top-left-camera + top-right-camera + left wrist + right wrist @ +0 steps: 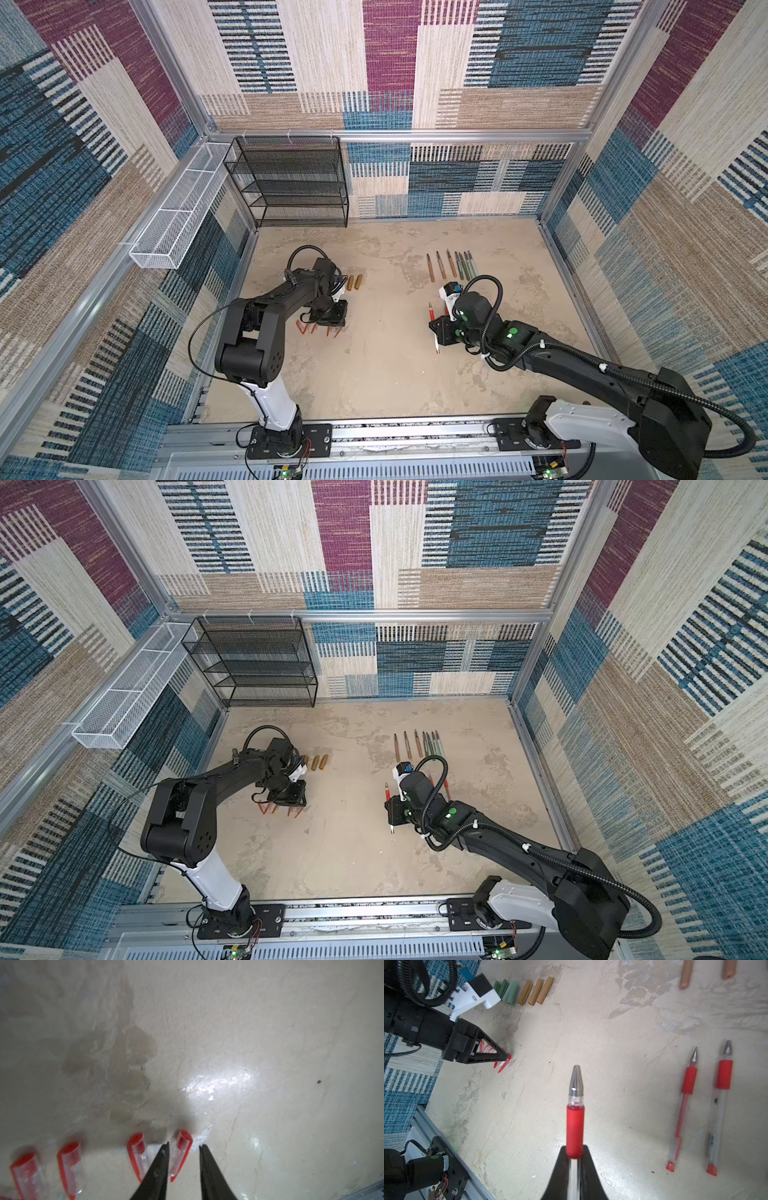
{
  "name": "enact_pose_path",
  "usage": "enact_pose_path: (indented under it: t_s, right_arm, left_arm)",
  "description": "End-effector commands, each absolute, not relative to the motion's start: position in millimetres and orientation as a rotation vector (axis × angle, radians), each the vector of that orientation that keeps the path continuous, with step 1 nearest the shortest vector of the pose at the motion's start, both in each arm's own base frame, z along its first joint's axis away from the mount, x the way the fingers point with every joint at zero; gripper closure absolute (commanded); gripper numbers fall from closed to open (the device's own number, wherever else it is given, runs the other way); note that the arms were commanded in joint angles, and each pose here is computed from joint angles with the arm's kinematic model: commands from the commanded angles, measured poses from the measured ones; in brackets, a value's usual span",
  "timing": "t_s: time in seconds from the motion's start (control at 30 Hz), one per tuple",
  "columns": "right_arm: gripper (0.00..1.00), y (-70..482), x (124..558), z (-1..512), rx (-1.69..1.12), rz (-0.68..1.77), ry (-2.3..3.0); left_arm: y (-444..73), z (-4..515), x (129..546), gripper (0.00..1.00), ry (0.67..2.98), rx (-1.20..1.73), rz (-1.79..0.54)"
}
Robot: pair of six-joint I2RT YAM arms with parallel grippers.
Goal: Open the pen caps
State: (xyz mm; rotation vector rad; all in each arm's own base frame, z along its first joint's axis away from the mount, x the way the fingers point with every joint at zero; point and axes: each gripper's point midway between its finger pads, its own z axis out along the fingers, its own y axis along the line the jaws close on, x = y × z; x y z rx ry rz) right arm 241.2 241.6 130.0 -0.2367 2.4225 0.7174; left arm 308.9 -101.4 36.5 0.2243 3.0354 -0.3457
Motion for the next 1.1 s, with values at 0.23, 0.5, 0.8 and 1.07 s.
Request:
enact_pose_path:
  t_s: [0.23,0.5,0.8,1.07]
  right_arm:
    - [1.00,243.6,259.6,123.2,-0.200,0.623,2.491]
    - [0.95,245.3,278.0,98.3,-0.222,0.551,2.609]
    - [0.89,228.1,289.6,53.3,-0.099,0.500,2.742]
    - [0.79,217.3,302.5,27.3,-0.064,0.362,2.808]
  left_arm:
    - [-106.0,84.1,311.1,0.58,2.859,0.251,-0.387]
    - [-102.4,115.9,302.7,0.35,2.661,0.350,-0.389]
    - [-88.1,145.3,296.9,0.13,2.497,0.350,-0.404]
    - [-67.1,175.5,297.3,0.01,2.397,0.294,-0.327]
